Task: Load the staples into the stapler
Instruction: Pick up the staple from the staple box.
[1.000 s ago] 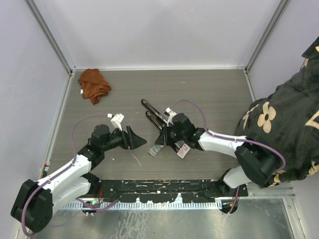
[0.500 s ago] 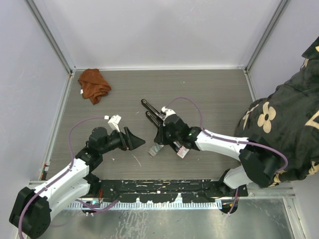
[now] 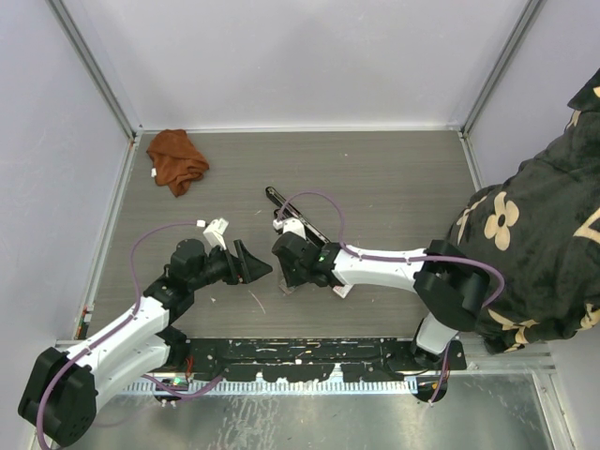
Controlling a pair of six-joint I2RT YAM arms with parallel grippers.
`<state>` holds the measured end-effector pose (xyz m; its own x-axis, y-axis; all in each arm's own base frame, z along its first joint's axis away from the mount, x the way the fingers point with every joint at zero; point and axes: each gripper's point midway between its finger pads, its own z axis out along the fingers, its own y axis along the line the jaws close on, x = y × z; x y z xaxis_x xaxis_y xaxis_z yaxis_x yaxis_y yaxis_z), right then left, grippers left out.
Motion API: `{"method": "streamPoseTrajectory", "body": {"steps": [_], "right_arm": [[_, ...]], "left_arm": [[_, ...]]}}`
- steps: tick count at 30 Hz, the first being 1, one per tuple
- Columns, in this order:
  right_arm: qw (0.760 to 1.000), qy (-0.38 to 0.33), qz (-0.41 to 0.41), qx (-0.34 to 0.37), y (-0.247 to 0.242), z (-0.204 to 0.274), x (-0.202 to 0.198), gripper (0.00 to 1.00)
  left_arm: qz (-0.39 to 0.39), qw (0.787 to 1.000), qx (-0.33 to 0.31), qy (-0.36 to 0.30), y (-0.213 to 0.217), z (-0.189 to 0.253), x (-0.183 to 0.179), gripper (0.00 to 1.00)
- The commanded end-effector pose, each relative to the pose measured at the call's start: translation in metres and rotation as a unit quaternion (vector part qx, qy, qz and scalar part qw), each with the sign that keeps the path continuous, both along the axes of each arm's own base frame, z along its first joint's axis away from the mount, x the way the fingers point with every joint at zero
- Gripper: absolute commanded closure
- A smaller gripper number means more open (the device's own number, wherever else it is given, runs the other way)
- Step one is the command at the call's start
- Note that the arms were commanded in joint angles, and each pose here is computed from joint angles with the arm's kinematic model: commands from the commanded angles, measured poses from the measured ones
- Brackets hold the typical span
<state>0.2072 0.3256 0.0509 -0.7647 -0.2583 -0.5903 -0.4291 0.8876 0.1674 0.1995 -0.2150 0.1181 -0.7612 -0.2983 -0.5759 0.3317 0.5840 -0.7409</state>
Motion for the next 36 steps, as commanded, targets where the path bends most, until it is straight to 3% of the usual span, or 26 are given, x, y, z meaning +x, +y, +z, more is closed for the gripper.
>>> {"method": "streamPoseTrajectory", "body": {"steps": [1,36], "right_arm": [[0.999,-0.043,-0.002,-0.02,0.008,0.015,0.013,0.66],[0.996,-0.033,0.028,-0.076,0.015,-0.011,0.018,0.72]], "left_arm": [[0.001,0.999,-0.011,-0.031,-0.004,0.021,0.009,0.26],[-0.002,1.0,-0.007,-0.028,-0.005,0.017,0.01,0.26]]}}
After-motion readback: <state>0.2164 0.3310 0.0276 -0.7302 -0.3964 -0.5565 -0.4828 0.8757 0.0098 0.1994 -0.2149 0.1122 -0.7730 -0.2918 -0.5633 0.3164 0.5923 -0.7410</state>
